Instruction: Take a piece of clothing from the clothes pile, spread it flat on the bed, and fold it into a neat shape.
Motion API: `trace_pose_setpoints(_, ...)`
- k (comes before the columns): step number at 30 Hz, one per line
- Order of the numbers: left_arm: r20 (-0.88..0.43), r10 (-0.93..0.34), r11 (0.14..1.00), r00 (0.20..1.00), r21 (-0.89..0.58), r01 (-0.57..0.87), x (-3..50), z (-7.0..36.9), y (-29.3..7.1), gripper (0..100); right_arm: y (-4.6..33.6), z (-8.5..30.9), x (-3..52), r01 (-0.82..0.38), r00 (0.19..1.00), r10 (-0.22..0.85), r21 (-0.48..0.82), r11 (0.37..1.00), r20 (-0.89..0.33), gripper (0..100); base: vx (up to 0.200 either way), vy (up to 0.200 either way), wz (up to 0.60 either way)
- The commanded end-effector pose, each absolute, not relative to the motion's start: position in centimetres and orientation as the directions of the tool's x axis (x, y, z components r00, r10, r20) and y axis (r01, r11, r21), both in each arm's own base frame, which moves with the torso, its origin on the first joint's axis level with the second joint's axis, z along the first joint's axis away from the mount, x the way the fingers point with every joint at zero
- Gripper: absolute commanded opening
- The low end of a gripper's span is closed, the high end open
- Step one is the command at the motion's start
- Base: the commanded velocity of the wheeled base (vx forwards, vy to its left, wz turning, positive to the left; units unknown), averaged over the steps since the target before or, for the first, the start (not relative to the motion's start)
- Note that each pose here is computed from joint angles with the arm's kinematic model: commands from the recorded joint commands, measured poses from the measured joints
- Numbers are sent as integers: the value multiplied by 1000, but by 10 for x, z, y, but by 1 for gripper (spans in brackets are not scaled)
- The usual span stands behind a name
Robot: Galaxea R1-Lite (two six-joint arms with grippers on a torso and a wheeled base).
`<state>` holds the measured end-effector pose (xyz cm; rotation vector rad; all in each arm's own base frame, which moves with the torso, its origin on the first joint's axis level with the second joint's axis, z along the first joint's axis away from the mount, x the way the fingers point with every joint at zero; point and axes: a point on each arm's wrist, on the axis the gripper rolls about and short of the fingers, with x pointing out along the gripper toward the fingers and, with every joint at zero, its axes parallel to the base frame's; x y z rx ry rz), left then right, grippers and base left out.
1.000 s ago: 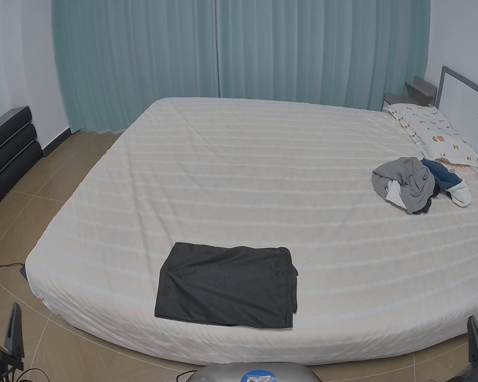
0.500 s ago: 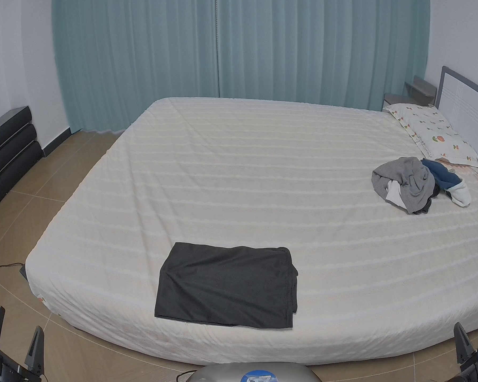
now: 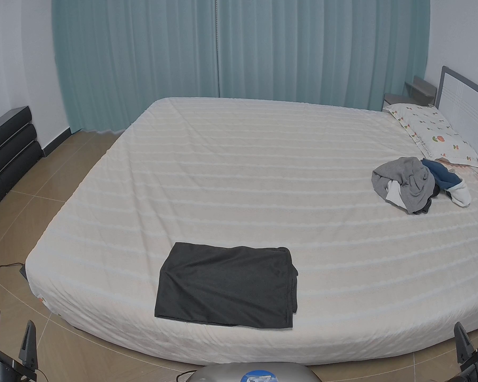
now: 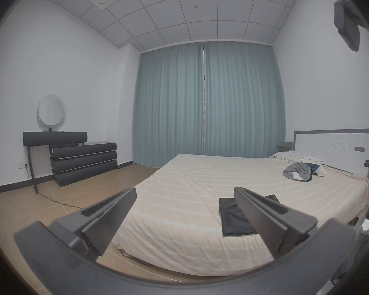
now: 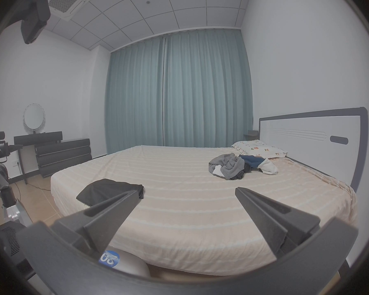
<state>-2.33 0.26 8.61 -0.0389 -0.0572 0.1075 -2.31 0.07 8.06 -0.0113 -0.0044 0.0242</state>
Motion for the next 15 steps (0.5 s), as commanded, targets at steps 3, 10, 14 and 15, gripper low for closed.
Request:
trace_pose_setpoints(3,35,92,995,995,-48,-90,-22,80,2,100,1,75,-23,-29,1000,29,-15,999,-2,100,0,0,0)
trace_pose_setpoints(10,-15,-35,999,999,7,35,-22,75,-1,100,1,75,-23,-28,1000,28,-11,1000,0,100,0,0,0)
trace_pose_setpoints(14,-14,-20,1000,1000,18,20,-22,75,0,100,1,75,-23,-28,1000,28,-11,1000,0,100,0,0,0)
trace_pose_setpoints(15,-14,-20,1000,1000,17,20,-22,75,0,100,1,75,-23,-28,1000,28,-11,1000,0,100,0,0,0)
